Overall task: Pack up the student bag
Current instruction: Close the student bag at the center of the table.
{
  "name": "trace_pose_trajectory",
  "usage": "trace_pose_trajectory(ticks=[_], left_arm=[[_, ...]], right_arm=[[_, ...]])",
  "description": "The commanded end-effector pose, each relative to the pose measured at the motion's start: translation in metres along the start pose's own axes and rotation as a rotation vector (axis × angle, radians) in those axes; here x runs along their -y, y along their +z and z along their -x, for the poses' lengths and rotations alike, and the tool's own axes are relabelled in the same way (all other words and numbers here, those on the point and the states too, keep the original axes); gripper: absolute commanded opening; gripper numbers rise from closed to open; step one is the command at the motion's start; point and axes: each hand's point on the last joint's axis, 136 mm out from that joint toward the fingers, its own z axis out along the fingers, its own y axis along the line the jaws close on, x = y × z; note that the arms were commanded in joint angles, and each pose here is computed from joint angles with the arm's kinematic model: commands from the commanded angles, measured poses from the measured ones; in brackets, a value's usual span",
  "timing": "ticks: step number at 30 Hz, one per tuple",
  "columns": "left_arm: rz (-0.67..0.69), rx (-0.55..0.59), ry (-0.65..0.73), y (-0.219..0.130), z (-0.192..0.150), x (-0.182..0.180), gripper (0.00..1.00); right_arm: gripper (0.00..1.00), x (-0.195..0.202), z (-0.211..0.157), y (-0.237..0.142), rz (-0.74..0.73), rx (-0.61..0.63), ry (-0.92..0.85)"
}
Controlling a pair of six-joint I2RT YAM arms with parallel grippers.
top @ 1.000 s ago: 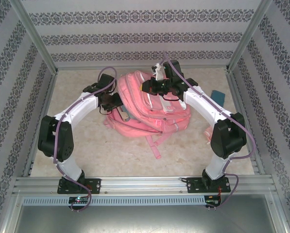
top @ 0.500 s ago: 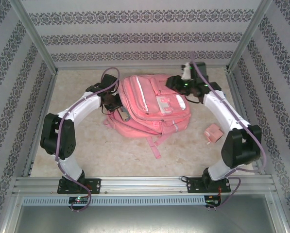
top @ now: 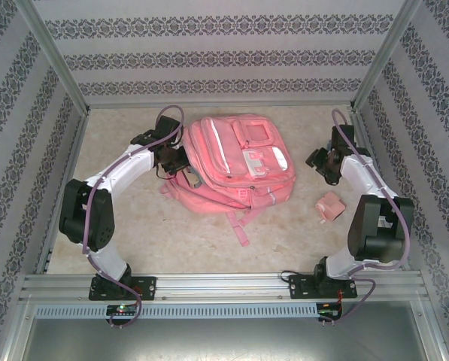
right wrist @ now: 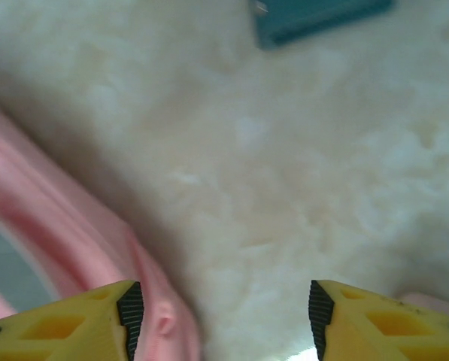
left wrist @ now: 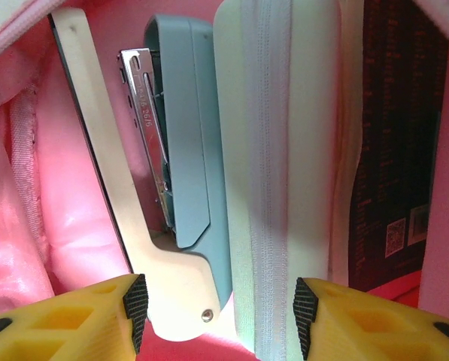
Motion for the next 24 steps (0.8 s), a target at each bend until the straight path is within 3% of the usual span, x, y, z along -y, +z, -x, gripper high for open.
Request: trace_pose_trajectory(ticks=[1, 4, 6, 7, 18, 21, 24], left_arm=[[-0.055, 0.026, 0.037, -0.02, 0.0, 0.018, 0.57], [-0.045, 0.035, 0.049, -0.025, 0.001, 0.017, 0.58], [-0.047, 0.042, 0.054, -0.028, 0.001, 0.016, 0.59], [-0.051, 0.043, 0.057, -0.029, 0.0, 0.017, 0.59], [-0.057, 0.037, 0.075, -0.028, 0.0, 0.02, 0.6], [0.015, 0.052, 0.099, -0.035, 0.003, 0.01, 0.61], [0.221, 0.076, 0.086, -0.05, 0.009, -0.028, 0.63]], right_arm=[[0.67, 0.034, 0.0, -0.01, -0.136, 0.025, 0.016], [0.76, 0.061, -0.002, -0.016, -0.233, 0.026, 0.037], [0.96, 0.073, -0.004, -0.021, -0.287, 0.022, 0.034], [0.98, 0.077, -0.007, -0.022, -0.302, 0.012, 0.028], [0.98, 0.103, -0.05, -0.008, -0.335, -0.103, 0.066], [0.98, 0.101, -0.057, 0.001, -0.305, -0.142, 0.075], [0.98, 0.104, -0.058, 0.0, -0.322, -0.14, 0.076]])
